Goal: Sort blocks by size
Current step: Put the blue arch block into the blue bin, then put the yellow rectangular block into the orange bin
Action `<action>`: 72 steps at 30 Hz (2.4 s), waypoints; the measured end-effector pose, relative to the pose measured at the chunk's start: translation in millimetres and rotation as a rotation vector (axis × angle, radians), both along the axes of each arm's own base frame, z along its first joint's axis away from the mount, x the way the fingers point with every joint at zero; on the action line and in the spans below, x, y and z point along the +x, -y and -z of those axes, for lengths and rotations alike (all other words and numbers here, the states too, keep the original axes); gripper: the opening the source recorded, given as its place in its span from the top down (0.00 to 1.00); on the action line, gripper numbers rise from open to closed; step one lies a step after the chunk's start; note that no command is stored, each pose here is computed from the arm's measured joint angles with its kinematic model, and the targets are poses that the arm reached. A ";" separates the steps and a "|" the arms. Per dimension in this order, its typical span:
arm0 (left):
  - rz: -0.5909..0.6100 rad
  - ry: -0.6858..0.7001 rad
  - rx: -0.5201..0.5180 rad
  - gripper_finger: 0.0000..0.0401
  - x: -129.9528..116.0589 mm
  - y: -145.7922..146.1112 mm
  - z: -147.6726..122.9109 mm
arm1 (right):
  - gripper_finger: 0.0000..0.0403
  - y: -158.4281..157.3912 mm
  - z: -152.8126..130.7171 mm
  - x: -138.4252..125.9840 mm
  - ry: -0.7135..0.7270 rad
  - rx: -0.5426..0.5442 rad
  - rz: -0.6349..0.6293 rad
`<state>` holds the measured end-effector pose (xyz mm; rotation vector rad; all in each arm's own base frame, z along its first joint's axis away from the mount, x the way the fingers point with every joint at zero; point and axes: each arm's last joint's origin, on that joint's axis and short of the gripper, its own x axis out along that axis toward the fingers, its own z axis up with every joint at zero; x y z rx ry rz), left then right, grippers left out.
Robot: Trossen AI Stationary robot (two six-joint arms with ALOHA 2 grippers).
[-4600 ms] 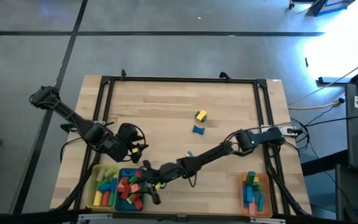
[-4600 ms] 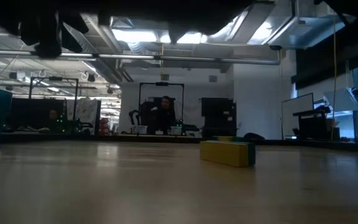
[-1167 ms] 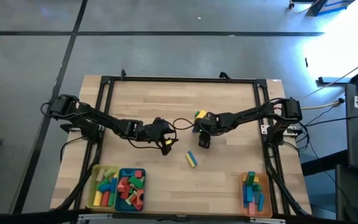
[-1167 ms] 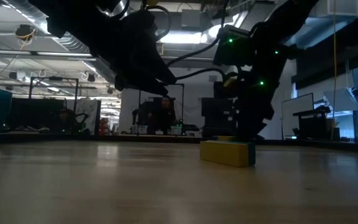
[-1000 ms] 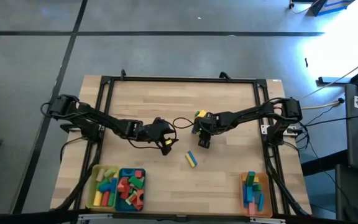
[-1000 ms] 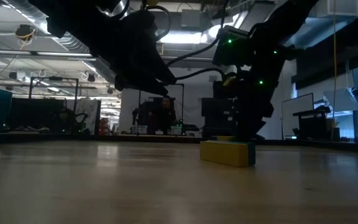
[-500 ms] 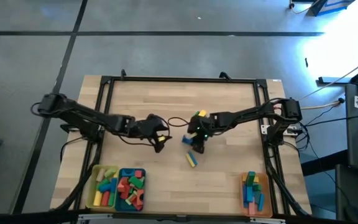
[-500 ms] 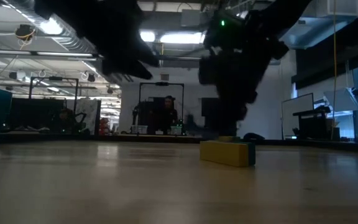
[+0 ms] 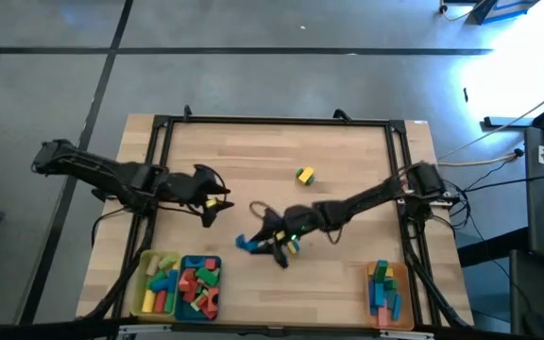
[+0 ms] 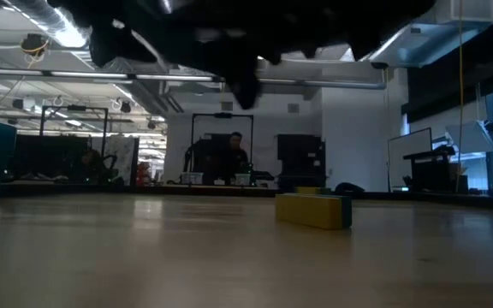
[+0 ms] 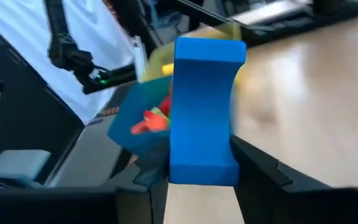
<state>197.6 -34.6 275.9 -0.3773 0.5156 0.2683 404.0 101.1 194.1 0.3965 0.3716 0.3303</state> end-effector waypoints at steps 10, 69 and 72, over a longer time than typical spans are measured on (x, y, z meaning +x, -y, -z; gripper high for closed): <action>-0.007 0.037 -0.016 0.48 -7.2 -1.4 -6.9 | 0.65 -61.7 9.0 72.8 0.088 -0.109 -0.109; 0.102 -0.048 0.097 0.48 83.9 29.2 71.5 | 0.42 -17.6 -33.3 -42.9 -0.816 -0.588 -0.096; 0.153 0.024 0.090 0.48 99.0 35.1 80.7 | 0.42 -8.7 -30.9 -63.2 -0.836 -0.599 -0.005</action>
